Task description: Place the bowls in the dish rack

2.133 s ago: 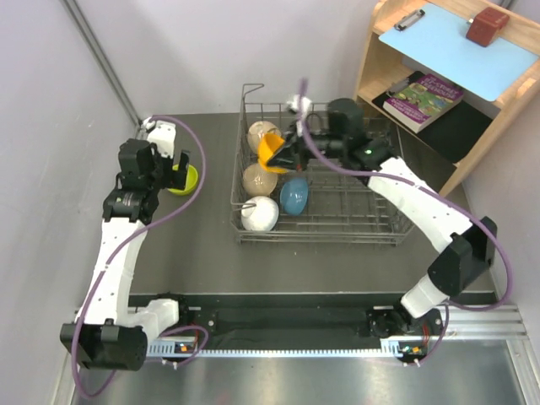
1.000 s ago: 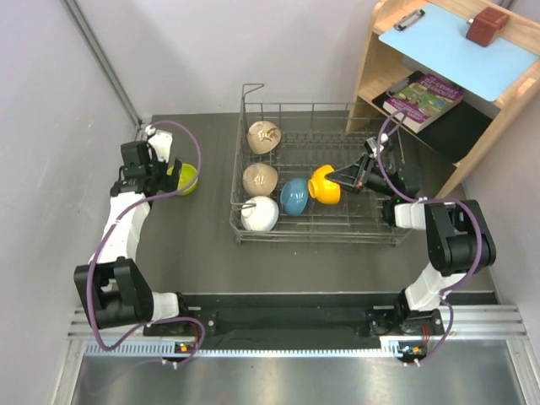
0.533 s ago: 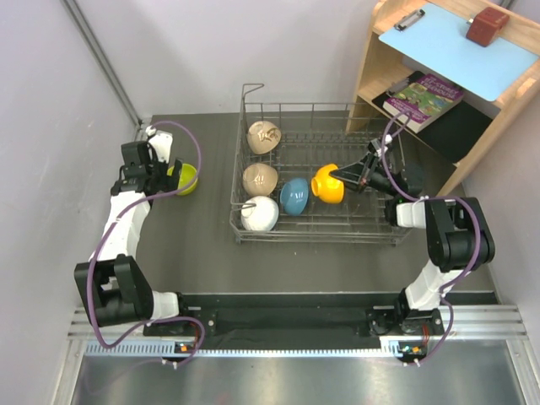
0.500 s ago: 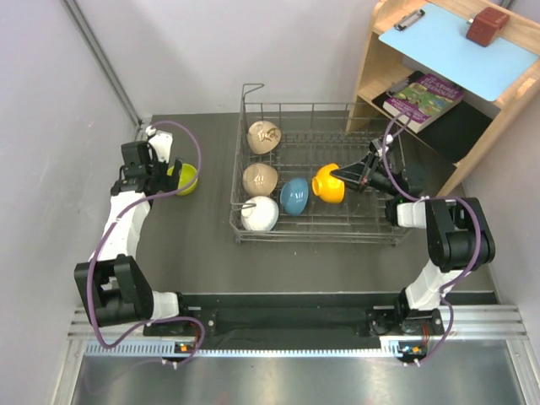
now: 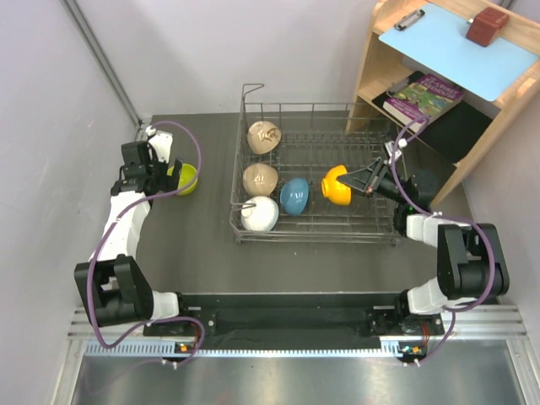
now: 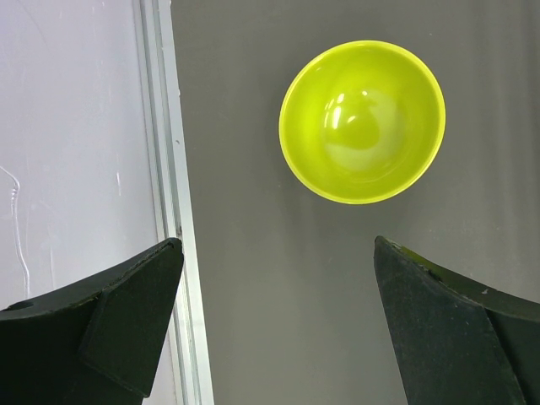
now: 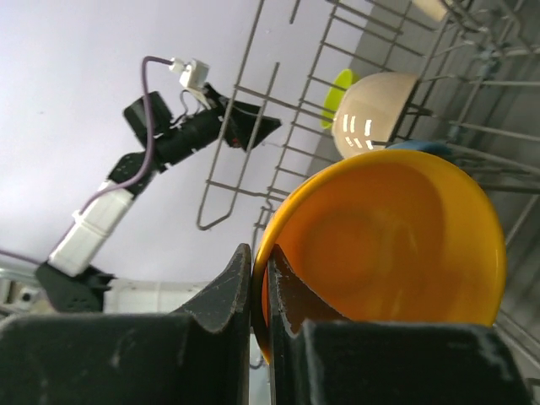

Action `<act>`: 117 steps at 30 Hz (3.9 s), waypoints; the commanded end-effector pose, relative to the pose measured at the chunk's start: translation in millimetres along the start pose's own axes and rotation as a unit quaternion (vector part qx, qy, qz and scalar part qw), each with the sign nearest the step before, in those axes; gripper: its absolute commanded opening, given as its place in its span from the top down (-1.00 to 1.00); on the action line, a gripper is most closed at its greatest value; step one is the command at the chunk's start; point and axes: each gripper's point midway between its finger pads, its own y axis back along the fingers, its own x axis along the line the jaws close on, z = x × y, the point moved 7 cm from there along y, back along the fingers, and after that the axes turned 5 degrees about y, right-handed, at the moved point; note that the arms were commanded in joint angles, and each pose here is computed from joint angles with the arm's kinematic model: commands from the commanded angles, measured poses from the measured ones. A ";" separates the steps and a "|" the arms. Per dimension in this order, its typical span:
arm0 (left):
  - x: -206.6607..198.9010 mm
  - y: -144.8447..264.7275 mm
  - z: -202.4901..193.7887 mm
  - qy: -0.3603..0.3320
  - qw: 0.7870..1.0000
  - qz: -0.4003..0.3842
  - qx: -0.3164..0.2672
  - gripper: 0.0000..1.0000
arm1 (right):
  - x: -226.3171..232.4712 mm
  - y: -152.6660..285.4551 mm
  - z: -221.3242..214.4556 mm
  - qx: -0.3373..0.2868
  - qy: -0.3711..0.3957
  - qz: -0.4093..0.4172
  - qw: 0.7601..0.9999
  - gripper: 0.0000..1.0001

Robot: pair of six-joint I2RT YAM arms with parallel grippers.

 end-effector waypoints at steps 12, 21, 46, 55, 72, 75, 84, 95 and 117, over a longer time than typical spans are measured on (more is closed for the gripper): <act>2.0 5.3 6.8 0.007 1.000 0.004 -0.026 -0.98 | 35.5 4.6 28.2 -0.044 0.063 0.090 0.993 1.00; 2.9 3.9 10.6 0.010 1.000 0.003 -0.023 -0.98 | 32.5 6.7 23.6 -0.044 0.040 0.100 0.993 1.00; 2.8 3.9 7.0 0.005 1.000 0.005 -0.025 -0.98 | -50.0 12.3 12.2 -0.033 0.020 -0.088 0.995 1.00; -2.1 0.2 4.9 0.007 1.000 -0.013 -0.023 -0.98 | -62.6 13.5 15.1 -0.029 0.011 -0.096 0.995 0.47; 5.9 -4.9 0.7 0.012 1.000 0.028 -0.004 -0.98 | 6.0 10.3 51.6 -0.001 0.134 -0.068 0.989 -0.13; 6.8 -9.4 -3.1 0.015 0.999 0.034 0.006 -0.98 | 22.8 10.2 61.9 0.000 0.169 -0.083 0.982 -0.15; 16.0 -21.0 -14.2 0.017 0.996 0.078 0.033 -0.98 | 47.6 18.4 67.9 -0.007 0.230 -0.115 0.966 -0.17; 34.4 -45.9 -34.7 0.054 0.994 0.079 0.055 -0.98 | 89.1 17.6 73.9 0.019 0.264 -0.059 0.963 -0.20; 28.5 -67.4 8.7 0.097 0.995 -0.028 -0.021 -0.92 | 80.9 16.7 74.8 0.021 0.266 -0.069 0.961 -0.22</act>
